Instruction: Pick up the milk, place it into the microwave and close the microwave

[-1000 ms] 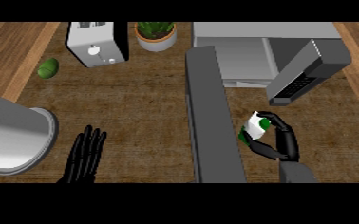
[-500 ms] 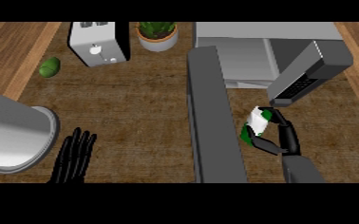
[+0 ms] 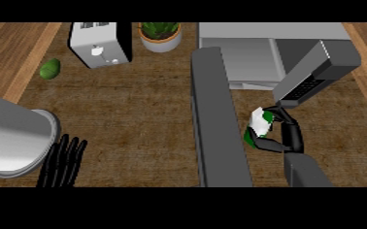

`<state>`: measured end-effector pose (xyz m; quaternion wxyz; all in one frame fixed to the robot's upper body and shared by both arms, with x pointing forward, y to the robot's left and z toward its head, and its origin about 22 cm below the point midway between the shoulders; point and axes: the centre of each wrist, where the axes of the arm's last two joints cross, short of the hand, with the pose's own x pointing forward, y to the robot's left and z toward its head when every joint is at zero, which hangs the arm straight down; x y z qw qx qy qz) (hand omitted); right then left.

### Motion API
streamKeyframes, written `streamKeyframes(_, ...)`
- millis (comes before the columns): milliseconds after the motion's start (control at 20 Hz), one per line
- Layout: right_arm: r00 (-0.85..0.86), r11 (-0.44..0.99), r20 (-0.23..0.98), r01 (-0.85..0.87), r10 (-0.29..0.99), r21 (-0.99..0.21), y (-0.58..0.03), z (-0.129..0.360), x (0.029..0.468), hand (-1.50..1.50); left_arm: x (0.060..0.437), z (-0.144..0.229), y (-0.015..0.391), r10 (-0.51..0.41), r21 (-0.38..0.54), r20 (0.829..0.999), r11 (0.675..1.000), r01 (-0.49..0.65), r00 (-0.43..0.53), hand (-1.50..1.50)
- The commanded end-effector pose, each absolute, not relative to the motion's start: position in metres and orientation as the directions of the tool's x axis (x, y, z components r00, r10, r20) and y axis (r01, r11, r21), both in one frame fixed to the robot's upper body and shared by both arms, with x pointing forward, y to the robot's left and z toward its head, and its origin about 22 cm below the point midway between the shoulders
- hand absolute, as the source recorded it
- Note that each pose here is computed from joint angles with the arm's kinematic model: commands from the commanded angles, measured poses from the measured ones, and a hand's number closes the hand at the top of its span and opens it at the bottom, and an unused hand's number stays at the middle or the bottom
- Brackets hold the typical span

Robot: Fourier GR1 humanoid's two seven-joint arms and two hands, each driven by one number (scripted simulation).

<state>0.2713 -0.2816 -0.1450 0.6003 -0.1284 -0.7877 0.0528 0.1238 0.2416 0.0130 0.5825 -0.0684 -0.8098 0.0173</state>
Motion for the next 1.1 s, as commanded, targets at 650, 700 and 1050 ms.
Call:
streamKeyframes(650,-0.385,0.962,0.883,0.164,0.267,-0.219,-0.204,-0.108,0.297,1.5,0.121,0.001,0.258,0.131,-0.121,0.947,0.991,0.051,-0.293,-1.5)
streamKeyframes(700,-0.398,0.964,0.882,0.176,0.254,-0.198,-0.208,-0.103,0.299,1.5,0.125,0.007,0.265,0.129,-0.115,0.948,0.991,0.067,-0.291,-1.5)
streamKeyframes(1050,-0.344,0.941,0.881,0.212,0.326,-0.265,-0.214,-0.077,0.333,1.5,0.134,-0.01,0.274,0.14,-0.128,0.947,0.99,0.06,-0.288,-1.5)
